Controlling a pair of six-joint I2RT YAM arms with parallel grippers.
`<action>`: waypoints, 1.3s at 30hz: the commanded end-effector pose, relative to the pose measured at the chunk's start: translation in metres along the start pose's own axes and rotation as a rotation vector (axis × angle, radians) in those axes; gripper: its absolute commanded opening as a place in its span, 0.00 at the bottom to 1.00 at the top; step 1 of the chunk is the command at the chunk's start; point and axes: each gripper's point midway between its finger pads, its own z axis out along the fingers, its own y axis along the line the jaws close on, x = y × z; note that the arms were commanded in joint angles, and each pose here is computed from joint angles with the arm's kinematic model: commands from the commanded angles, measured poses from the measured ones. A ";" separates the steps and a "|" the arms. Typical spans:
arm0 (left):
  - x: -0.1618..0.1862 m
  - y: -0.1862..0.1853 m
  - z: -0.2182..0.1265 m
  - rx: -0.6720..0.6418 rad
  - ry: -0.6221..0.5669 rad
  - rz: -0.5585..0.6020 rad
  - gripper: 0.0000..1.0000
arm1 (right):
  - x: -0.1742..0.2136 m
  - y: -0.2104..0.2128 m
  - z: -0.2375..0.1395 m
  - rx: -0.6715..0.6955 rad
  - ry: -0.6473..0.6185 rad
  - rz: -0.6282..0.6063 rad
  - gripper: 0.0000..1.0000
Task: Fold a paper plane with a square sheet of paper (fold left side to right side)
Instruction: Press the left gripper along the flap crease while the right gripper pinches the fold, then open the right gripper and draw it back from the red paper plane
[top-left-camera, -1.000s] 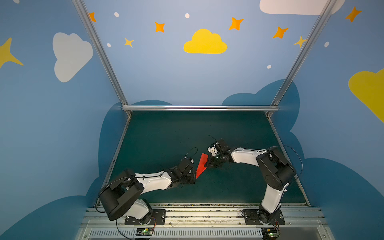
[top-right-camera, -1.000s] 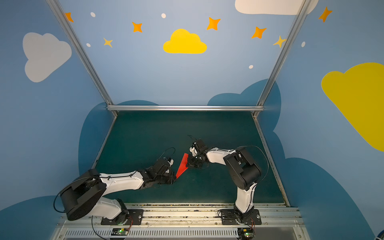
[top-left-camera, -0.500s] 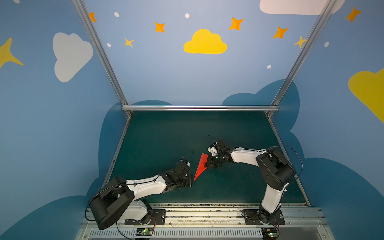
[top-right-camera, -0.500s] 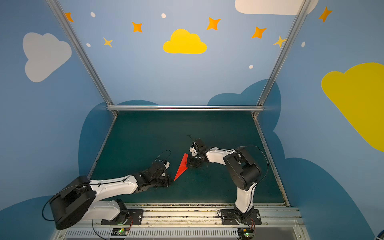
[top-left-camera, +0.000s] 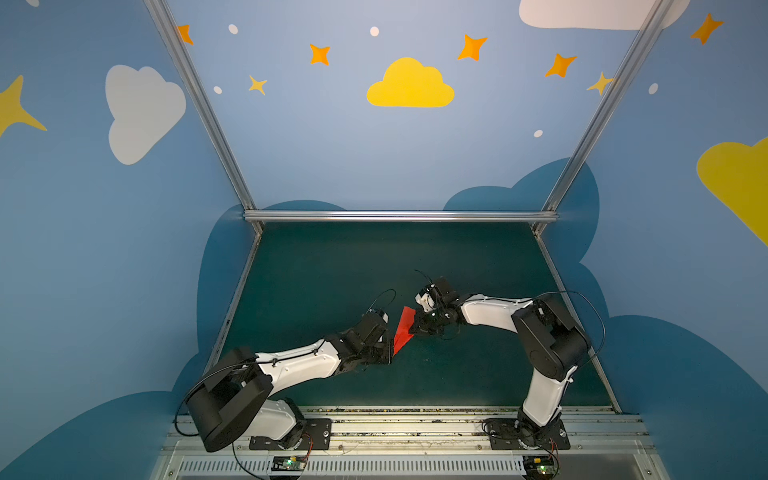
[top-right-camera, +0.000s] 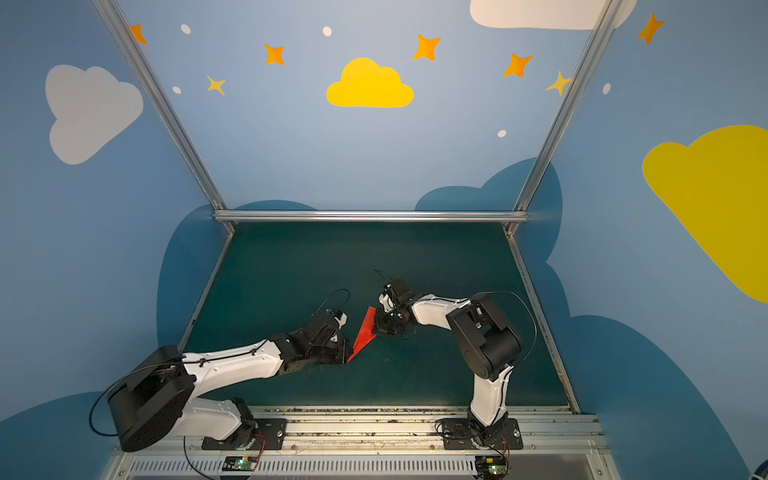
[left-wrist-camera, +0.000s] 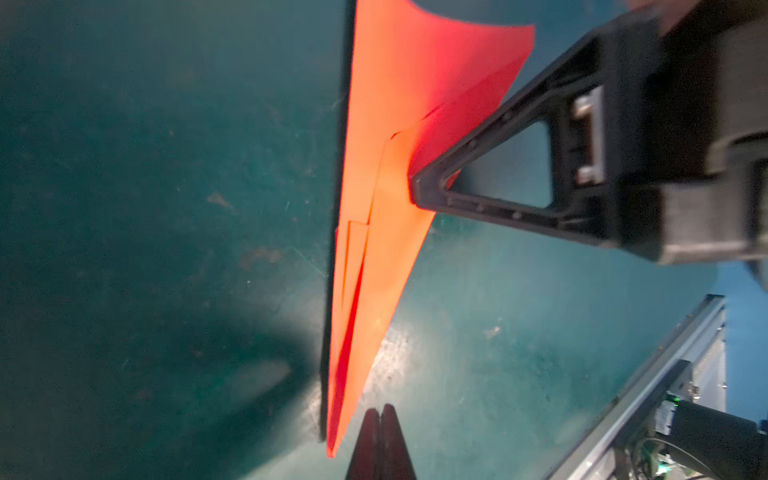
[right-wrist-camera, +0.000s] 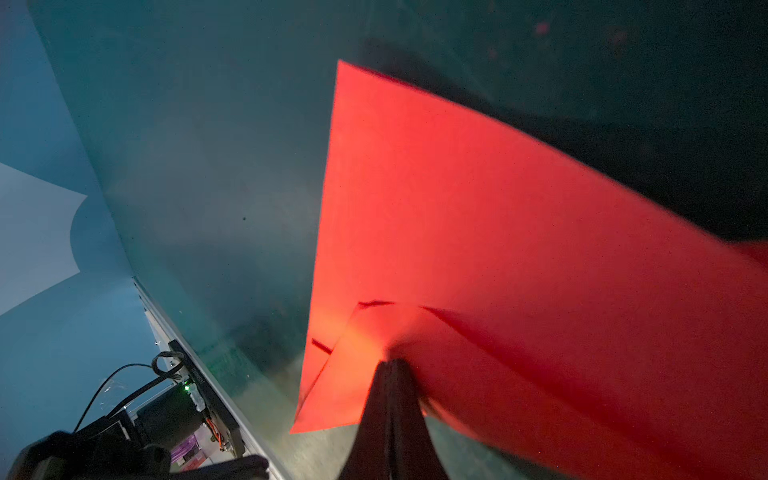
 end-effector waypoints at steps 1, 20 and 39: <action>-0.001 -0.002 0.005 0.007 0.010 0.023 0.03 | 0.046 -0.066 0.025 0.243 0.125 0.084 0.00; 0.041 0.033 0.000 -0.044 0.071 -0.029 0.03 | 0.040 -0.056 0.021 0.213 0.112 0.081 0.00; -0.058 -0.012 -0.040 -0.023 -0.114 -0.029 0.19 | -0.040 0.003 -0.111 -0.076 -0.172 0.036 0.26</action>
